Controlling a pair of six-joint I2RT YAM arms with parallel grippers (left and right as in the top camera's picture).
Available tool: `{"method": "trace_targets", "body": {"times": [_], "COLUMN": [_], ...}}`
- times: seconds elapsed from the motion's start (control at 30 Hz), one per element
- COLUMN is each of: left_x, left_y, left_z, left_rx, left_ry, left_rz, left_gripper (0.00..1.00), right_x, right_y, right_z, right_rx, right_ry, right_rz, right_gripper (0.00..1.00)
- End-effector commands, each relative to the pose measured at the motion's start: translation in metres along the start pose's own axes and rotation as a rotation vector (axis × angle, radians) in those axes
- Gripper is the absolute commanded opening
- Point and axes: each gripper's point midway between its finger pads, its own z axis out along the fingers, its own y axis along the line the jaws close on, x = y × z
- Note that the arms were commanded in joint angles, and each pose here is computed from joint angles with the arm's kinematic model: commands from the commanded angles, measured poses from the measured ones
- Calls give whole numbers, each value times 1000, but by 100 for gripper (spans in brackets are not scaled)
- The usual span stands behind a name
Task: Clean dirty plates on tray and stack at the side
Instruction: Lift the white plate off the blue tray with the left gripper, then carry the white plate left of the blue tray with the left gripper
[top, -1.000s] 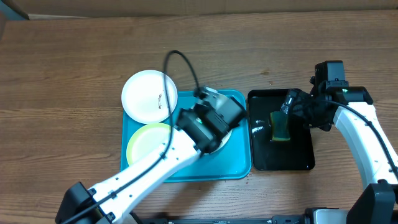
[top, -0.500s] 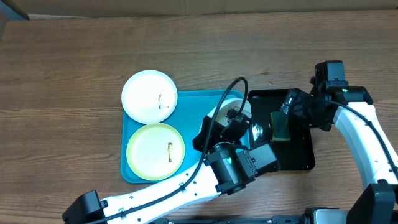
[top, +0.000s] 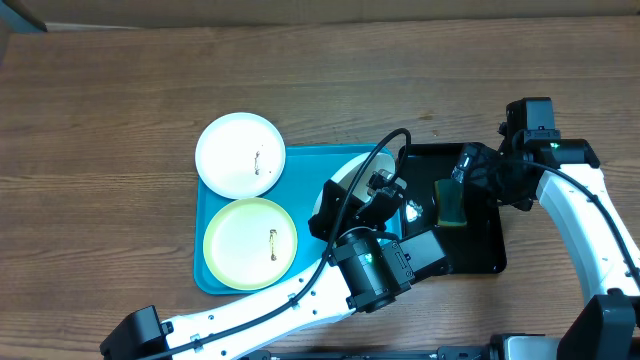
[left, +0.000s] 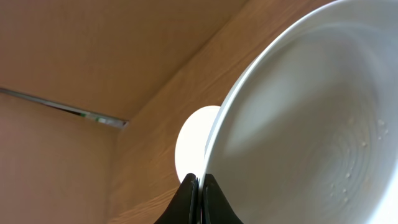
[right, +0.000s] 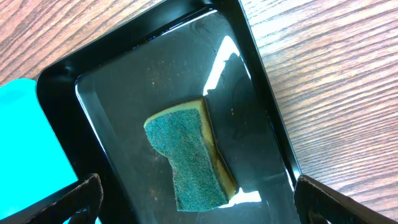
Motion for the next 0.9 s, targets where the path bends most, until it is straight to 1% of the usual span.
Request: {"method": "trace_targets", "body": {"times": [0.0, 0.1, 0.2, 0.3, 0.4, 0.47, 0.53, 0.63, 0.77, 0.87], "left_x": [-10, -8, -2, 9, 18, 23, 30, 50, 91, 130], "left_y": [6, 2, -8, -15, -24, -23, -14, 9, 54, 94], "left_z": [-3, 3, 14, 35, 56, 69, 87, 116, 152, 173], "left_rx": [10, 46, 129, 224, 362, 420, 460, 471, 430, 383], "left_ry": [-19, 8, 75, 188, 312, 368, 431, 524, 650, 726], "left_rz": [-67, -99, -170, -273, -404, -473, -560, -688, -878, -1042], "left_gripper": [4, 4, 4, 4, 4, 4, 4, 4, 4, 4], "right_x": [1, 1, 1, 1, 1, 1, 1, 1, 1, 1], "right_y": [1, 1, 1, 1, 1, 1, 1, 1, 1, 1], "right_z": [2, 2, 2, 2, 2, 2, 2, 2, 2, 2], "right_rx": [-6, -6, -6, -6, -6, -6, -6, -6, -6, -6], "right_ry": [3, 3, 3, 3, 3, 3, 3, 3, 3, 3], "right_rz": [8, 8, 8, 8, 8, 8, 8, 8, 8, 8], "right_gripper": [100, 100, 100, 100, 100, 100, 100, 100, 100, 100]}}
